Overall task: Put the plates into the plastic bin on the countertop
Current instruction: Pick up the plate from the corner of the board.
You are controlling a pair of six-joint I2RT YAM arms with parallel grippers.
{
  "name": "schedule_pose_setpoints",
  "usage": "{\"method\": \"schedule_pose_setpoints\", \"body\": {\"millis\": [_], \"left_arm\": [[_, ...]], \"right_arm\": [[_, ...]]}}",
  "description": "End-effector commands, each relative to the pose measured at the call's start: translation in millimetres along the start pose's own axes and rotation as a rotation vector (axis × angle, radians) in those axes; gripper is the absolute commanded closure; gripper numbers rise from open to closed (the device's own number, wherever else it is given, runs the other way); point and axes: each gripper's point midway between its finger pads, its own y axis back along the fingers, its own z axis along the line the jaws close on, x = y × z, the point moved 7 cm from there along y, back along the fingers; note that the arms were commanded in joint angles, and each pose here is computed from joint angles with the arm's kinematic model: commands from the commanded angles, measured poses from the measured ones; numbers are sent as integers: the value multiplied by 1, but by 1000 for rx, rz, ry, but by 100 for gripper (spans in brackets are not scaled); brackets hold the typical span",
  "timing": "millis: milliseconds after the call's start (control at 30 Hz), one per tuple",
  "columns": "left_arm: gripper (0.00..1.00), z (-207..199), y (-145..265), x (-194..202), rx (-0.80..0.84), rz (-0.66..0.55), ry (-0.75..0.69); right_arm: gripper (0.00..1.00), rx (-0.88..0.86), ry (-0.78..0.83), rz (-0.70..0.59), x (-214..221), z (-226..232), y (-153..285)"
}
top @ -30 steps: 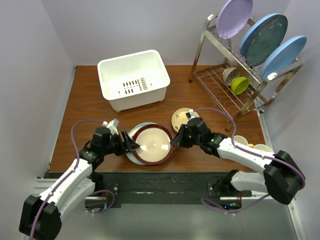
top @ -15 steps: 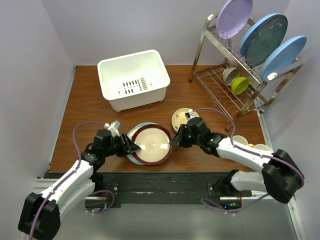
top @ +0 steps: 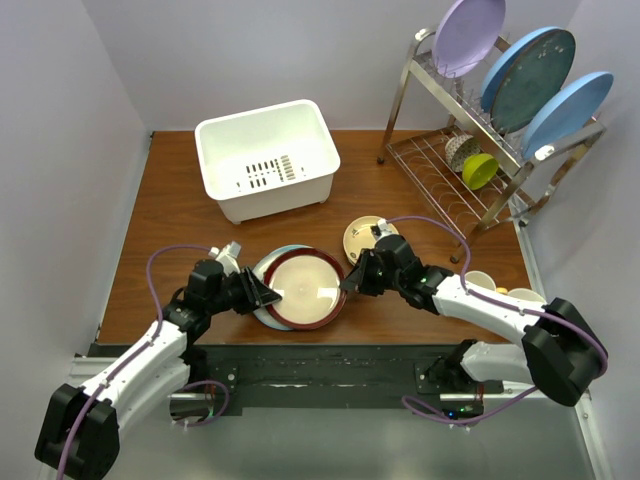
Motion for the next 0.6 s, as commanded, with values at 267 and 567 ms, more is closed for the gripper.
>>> {"method": "schedule_pose_setpoints", "body": {"millis": [267, 567], "left_arm": [[99, -10, 2, 0, 61, -14, -40], [100, -17, 8, -6, 61, -39, -52]], "right_arm": [[100, -35, -12, 15, 3, 4, -2], [65, -35, -7, 13, 4, 3, 0]]}}
